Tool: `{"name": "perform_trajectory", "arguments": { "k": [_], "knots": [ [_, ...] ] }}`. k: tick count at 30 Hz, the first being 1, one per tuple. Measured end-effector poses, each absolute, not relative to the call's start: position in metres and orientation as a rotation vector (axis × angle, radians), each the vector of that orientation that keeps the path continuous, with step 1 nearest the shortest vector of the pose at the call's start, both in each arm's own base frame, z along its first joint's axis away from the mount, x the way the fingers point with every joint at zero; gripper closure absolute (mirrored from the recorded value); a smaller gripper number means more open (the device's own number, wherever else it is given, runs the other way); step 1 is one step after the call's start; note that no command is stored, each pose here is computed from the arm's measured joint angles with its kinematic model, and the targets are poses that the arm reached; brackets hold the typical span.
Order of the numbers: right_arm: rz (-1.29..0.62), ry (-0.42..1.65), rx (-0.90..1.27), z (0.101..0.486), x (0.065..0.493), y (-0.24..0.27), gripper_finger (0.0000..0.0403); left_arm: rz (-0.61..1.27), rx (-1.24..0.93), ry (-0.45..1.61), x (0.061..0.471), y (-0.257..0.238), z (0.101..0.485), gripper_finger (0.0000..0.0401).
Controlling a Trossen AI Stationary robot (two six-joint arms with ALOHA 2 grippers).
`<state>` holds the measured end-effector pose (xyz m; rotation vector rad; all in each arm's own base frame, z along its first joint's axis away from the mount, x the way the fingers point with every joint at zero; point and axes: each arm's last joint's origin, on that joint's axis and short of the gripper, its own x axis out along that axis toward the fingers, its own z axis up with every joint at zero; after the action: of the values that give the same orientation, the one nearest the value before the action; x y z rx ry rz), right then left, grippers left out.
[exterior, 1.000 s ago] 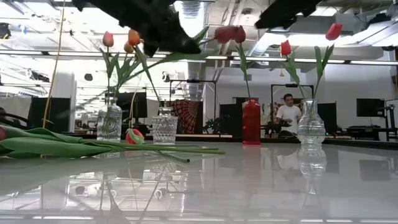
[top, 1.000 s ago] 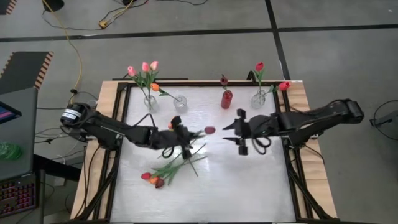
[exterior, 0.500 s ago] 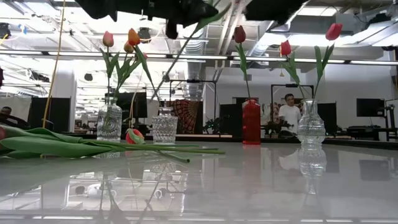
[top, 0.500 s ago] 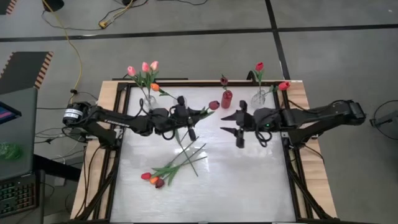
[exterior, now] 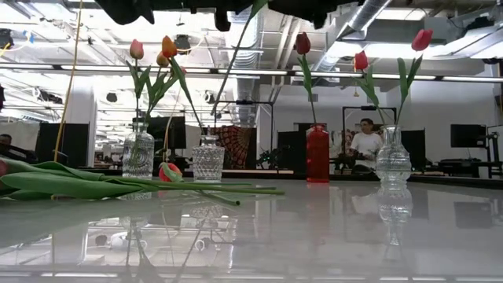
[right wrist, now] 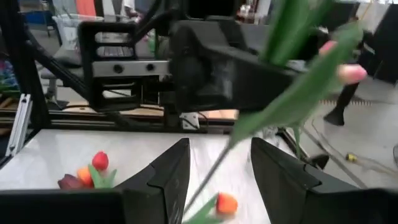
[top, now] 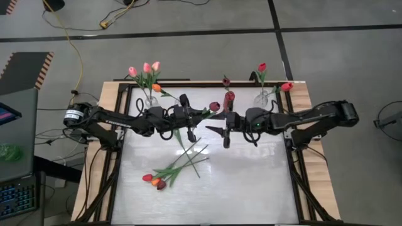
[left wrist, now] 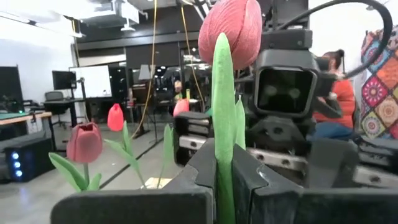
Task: Sort flowers into vase by color
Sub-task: Put the red flower into the red vase
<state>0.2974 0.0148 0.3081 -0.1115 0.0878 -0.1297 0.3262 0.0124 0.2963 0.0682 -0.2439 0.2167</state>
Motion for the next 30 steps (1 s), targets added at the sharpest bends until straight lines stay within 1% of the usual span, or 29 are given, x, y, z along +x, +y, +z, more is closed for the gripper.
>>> {"name": "perform_trajectory", "arguments": {
  "k": [10,17,22,30],
  "knots": [
    [-0.149,-0.004,-0.104,0.299,0.317,0.011,0.0207,0.171,0.068,-0.281,0.326,0.011,0.299,0.0401],
    [-0.163,-0.005,-0.104,0.296,0.320,0.007,0.0214,0.148,0.072,-0.296,0.325,0.010,0.301,0.0401],
    [-0.164,-0.034,-0.101,0.298,0.321,0.008,0.0254,0.147,0.070,-0.296,0.325,0.010,0.301,0.0401],
    [-0.164,-0.031,-0.101,0.298,0.321,0.008,0.0358,0.148,0.075,-0.294,0.325,0.010,0.301,0.0400]
  ]
}}
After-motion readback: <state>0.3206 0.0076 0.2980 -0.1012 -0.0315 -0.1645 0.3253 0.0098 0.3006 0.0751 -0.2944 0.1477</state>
